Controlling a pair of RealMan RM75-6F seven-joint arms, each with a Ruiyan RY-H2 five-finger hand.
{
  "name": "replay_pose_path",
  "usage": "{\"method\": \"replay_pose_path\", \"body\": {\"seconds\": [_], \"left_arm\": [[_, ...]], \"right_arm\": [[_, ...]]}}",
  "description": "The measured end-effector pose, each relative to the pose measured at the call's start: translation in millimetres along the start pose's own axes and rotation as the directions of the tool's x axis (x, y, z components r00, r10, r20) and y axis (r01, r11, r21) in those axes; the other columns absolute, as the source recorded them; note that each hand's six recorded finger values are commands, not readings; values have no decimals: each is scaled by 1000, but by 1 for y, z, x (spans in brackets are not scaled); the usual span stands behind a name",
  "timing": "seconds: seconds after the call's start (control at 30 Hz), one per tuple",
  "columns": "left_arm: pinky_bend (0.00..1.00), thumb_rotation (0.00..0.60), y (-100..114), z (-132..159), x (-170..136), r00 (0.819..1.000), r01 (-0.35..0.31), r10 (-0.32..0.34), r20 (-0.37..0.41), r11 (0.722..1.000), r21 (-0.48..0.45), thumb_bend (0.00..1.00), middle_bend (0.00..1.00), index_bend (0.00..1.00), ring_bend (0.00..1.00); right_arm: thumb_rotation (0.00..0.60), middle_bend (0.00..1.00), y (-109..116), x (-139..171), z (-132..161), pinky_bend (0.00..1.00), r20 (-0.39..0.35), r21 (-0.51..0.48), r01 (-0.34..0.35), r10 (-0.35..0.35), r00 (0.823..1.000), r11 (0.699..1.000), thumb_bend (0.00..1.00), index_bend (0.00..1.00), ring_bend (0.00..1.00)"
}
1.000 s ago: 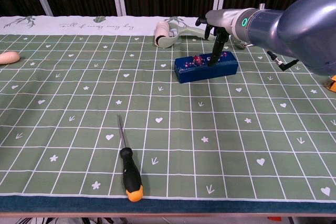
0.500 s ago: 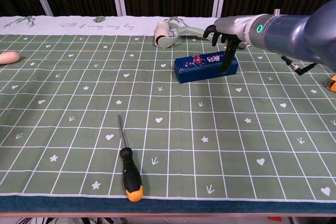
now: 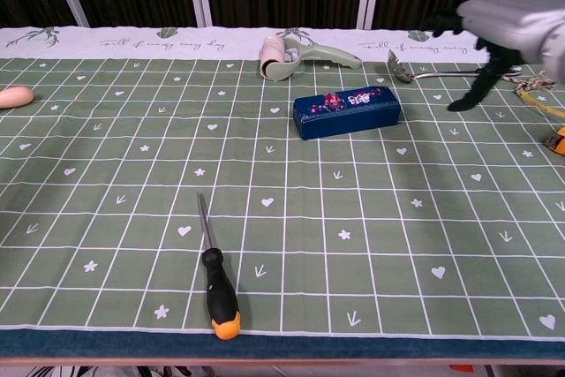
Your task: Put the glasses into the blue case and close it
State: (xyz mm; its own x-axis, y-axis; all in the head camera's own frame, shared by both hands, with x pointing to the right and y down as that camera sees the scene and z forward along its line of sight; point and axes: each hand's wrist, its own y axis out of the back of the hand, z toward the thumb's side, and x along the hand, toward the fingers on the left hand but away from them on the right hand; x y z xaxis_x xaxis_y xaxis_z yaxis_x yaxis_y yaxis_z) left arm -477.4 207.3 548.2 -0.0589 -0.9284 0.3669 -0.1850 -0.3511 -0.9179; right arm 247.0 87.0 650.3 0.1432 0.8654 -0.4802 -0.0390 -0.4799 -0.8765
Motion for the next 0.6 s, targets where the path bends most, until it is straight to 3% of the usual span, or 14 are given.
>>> {"method": "replay_pose_path", "body": {"seconds": [0.33,0.6], "left_arm": [[0,600,0,1,1,1000,-7,6,2,1000,27,312,0,128,0],[0,600,2,-1,0,1000,-4,4,4,998,56,312,0,119,0]], "right_arm": [[600,101,0,140,-86,243,142,-50,115,-106,984,992,139,140,101],[600,91,-5,199,-107,241,172,-17,142,-137,975,990,131,126,92]]}}
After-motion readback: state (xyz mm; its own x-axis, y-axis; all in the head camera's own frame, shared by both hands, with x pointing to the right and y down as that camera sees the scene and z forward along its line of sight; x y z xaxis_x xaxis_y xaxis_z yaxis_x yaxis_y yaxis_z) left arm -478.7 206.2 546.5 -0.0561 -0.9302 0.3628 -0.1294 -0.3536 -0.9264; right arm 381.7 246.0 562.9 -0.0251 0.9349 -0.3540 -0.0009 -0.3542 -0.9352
